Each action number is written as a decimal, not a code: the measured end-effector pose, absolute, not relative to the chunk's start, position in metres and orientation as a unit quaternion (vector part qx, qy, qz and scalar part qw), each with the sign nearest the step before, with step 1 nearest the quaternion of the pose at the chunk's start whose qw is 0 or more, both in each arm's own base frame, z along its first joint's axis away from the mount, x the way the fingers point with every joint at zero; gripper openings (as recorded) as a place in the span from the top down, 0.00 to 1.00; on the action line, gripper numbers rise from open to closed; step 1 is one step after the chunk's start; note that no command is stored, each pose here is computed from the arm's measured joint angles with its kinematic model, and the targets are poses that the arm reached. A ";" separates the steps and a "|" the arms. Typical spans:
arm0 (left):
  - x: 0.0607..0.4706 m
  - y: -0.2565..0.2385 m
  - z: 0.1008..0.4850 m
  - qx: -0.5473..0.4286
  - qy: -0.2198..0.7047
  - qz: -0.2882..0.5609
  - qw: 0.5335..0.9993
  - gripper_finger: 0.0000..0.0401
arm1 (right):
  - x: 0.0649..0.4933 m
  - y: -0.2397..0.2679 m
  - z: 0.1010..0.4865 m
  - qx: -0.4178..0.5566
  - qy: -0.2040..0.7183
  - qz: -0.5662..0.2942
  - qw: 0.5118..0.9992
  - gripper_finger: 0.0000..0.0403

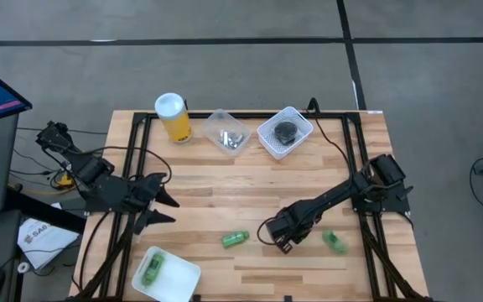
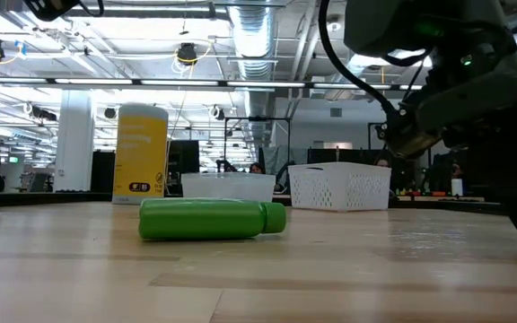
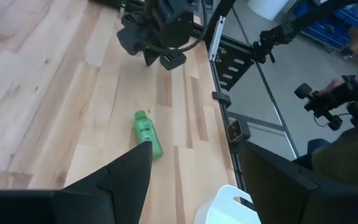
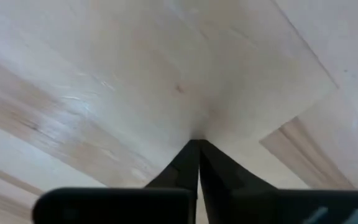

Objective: Pick & Place Travel size toiletries
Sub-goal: Put the green shampoo into the bottom white bin

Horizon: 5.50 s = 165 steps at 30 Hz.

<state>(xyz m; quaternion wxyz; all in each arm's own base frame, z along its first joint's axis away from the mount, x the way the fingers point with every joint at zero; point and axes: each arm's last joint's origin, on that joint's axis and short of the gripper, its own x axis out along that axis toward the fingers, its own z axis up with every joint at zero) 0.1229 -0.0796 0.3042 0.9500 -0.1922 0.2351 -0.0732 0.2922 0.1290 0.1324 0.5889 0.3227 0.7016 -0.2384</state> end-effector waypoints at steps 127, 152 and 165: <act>0.162 -0.069 0.331 -0.106 0.053 -0.002 0.993 0.25 | 0.352 0.059 0.380 0.149 0.118 0.027 0.981 0.62; 0.275 -0.044 0.296 -0.134 -0.020 -0.131 0.982 0.23 | 0.352 0.063 0.385 0.152 0.093 0.037 0.983 0.61; 0.279 -0.042 0.293 -0.133 -0.019 -0.140 0.981 0.52 | 0.352 0.063 0.386 0.153 0.091 0.037 0.983 0.61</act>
